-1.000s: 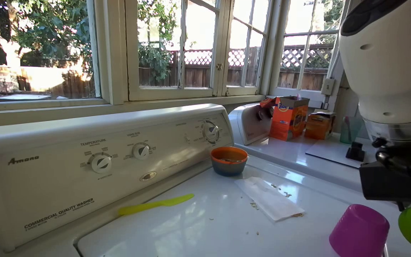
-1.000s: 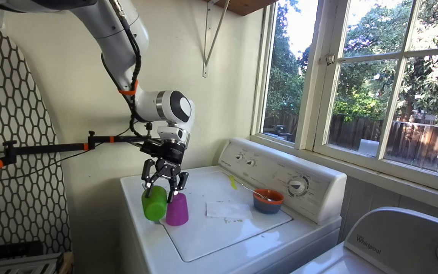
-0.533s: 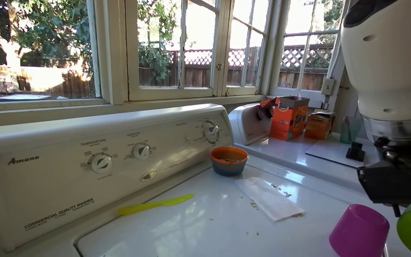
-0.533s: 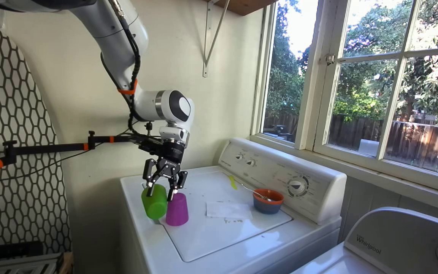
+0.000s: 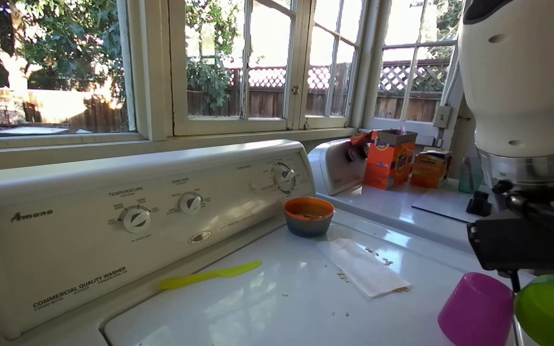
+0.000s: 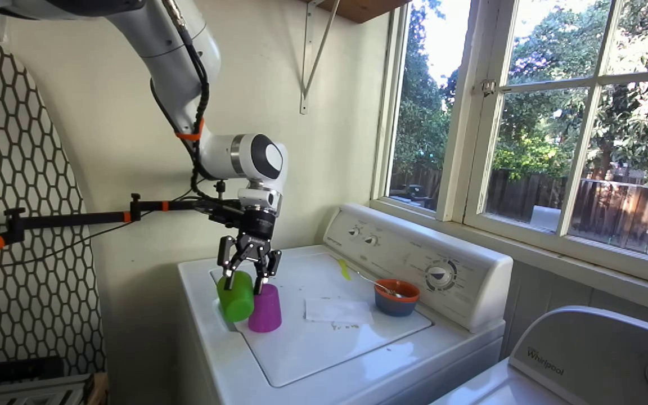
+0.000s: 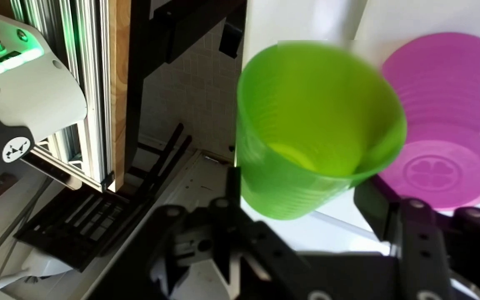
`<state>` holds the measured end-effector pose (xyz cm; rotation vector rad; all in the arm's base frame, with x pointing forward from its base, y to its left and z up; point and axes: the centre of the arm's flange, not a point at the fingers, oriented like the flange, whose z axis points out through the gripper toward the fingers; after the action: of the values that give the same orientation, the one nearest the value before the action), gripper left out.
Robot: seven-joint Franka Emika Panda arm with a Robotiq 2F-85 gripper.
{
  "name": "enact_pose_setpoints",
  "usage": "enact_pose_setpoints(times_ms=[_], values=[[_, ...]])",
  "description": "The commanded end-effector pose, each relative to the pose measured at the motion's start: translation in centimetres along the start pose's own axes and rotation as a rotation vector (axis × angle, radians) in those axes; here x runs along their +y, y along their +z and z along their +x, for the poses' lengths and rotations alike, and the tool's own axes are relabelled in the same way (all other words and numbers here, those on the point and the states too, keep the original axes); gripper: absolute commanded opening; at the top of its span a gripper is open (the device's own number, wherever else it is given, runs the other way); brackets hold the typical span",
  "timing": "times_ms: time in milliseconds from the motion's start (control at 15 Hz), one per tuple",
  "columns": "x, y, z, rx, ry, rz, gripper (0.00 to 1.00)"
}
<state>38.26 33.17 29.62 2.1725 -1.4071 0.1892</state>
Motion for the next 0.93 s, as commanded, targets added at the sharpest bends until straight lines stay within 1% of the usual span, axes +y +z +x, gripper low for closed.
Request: enact_pose_setpoints(times_ms=[0, 333, 600, 867], values=[[-0.9, 0.3, 0.4, -0.009, 0.056, 0.025, 0.45], [-1.9, 0.2, 2.0, -0.008, 0.131, 0.028, 0.45], [-2.7, 0.0, 2.7, 0.007, 0.146, 0.037, 0.45], [-2.9, -0.4, 3.1, 0.043, 0.155, 0.052, 0.45]])
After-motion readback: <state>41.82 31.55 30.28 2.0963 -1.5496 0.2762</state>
